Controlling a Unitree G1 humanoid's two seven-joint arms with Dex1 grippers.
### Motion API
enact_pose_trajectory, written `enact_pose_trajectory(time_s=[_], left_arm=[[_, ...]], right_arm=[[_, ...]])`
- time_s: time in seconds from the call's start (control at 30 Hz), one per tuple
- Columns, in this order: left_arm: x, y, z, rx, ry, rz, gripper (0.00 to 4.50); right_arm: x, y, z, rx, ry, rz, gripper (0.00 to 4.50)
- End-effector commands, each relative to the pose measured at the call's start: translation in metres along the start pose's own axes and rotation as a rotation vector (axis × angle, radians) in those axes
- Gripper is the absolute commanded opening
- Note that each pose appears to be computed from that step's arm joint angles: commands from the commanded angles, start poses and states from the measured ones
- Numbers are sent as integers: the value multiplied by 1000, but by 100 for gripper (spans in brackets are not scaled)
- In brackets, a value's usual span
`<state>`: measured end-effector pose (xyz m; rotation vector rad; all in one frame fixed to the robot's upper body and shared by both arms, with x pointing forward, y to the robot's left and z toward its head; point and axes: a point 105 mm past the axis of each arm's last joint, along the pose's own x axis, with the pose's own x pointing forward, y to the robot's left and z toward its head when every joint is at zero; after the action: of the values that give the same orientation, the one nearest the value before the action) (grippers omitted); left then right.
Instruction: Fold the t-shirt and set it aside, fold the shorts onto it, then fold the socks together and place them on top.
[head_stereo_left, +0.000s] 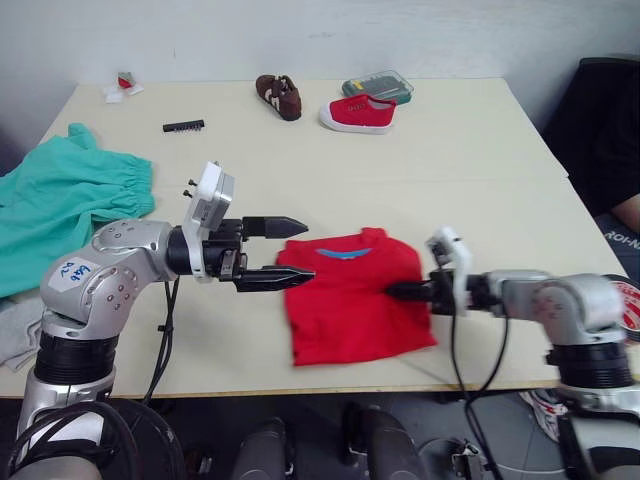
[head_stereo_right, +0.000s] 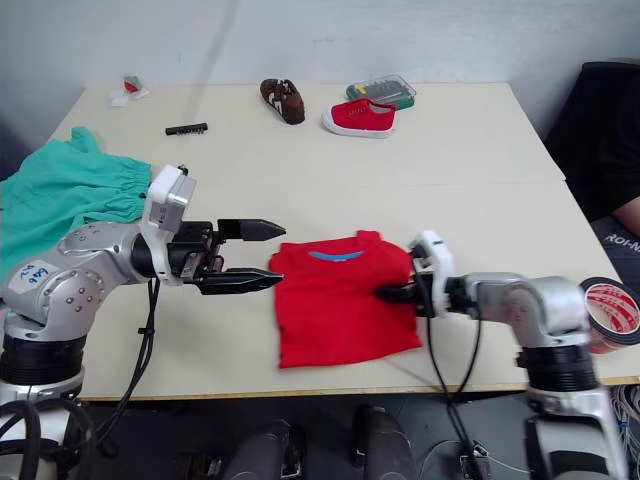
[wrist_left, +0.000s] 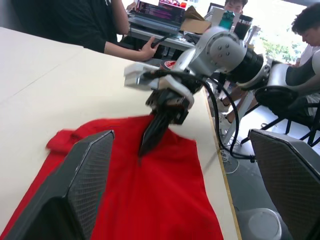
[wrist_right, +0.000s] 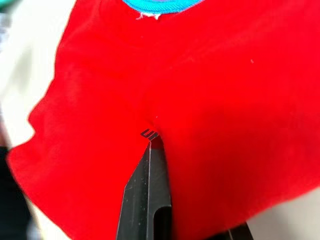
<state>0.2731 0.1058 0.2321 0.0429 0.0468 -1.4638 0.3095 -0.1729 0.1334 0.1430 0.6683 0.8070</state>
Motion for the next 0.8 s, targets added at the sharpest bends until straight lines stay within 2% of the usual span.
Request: enact_pose_trajectory(time_s=[0.03,0.13,0.2,0.33,0.43,0.6,0.7,0.8], left_arm=[[1,0,6,54,-10,-1,450],[3,3,5,58,-13,1,450],[5,4,4,61,-15,-2,450],[8,5,1,73,-4,-18,450],[10,7,3,80,-6,-21,450],[11,8,5,85,-4,-26,450],[6,8,5,88,5,-14,450],[3,10,4,91,8,2,450]], right_arm=[[-48,-28,2,-27,-16,-145,2],[-85,-58,-7,-39,6,-286,2],[-97,-71,-11,-50,12,-336,2],[-107,-98,-22,-135,56,-476,2],[-99,-90,-29,-121,49,-422,2],[-99,-87,-32,-136,39,-452,137],[-135,-95,-17,-174,-59,-617,242],[-167,-99,-11,-175,-117,-721,349]])
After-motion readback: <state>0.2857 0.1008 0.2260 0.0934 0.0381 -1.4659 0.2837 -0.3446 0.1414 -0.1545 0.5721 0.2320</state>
